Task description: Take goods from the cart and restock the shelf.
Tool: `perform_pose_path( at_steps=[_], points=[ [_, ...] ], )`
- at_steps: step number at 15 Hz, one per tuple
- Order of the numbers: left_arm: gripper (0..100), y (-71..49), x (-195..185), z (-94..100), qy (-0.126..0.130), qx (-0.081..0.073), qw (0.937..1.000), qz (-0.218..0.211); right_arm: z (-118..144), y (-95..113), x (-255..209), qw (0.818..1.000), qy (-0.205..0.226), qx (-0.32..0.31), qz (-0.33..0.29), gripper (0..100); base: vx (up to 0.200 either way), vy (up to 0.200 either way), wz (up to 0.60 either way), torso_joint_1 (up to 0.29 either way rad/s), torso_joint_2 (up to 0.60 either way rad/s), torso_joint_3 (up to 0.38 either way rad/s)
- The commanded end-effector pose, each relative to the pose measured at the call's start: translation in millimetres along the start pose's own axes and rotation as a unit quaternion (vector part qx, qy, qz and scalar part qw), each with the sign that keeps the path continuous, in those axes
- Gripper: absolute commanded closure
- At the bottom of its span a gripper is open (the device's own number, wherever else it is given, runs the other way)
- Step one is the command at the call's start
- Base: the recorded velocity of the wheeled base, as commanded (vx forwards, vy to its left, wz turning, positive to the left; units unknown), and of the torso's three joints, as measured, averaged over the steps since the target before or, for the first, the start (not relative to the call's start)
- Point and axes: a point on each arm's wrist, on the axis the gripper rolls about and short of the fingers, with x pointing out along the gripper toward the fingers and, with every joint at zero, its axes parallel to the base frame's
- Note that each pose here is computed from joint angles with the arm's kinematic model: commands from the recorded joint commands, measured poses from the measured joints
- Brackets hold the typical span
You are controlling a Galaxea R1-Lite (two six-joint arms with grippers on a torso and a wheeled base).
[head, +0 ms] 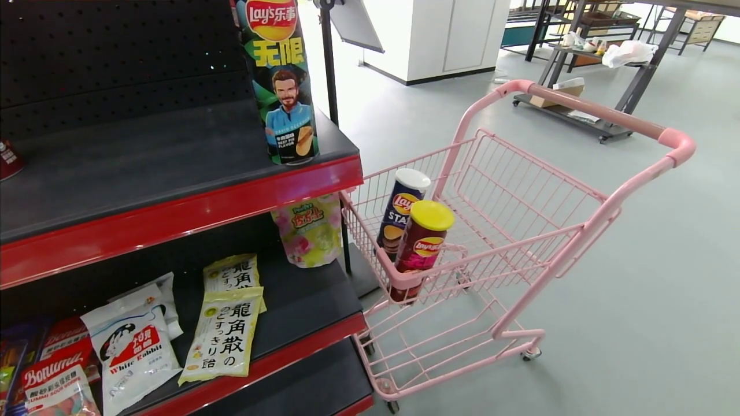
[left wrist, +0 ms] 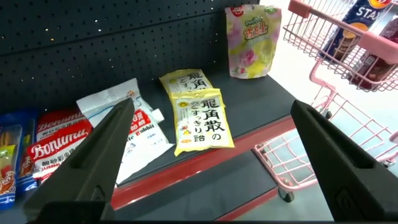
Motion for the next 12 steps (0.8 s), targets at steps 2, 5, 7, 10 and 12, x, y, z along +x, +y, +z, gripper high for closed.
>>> perform_pose_path(
  at_steps=[2, 5, 7, 10, 12],
  points=[
    [0, 0.0, 0.1, -0.1, 0.001, -0.001, 1.0000, 0.000, 37.5, 11.7, 193.1, 0.978, 0.117, 0.025, 0.173, 0, 0.000, 0.000, 0.00, 0.000, 0.00, 0.000],
    [0, 0.0, 0.1, -0.1, 0.001, -0.001, 1.0000, 0.000, 14.8, 15.2, 246.1, 0.959, 0.132, 0.033, 0.249, 0, 0.000, 0.000, 0.00, 0.000, 0.00, 0.000],
    [0, 0.0, 0.1, -0.1, 0.001, 0.000, 1.0000, 0.000, 2.8, 17.9, 263.3, 0.952, 0.153, 0.033, 0.262, 0, 0.000, 0.000, 0.00, 0.000, 0.00, 0.000],
    [0, 0.0, 0.1, -0.1, 0.001, 0.000, 1.0000, 0.000, -7.7, 23.0, 288.4, 0.946, 0.167, 0.026, 0.275, 0, 0.000, 0.000, 0.00, 0.000, 0.00, 0.000],
    [0, 0.0, 0.1, -0.1, 0.001, 0.000, 1.0000, 0.000, -18.0, 33.7, 293.7, 0.932, 0.185, 0.030, 0.309, 0, 0.000, 0.000, 0.00, 0.000, 0.00, 0.000]
  ],
)
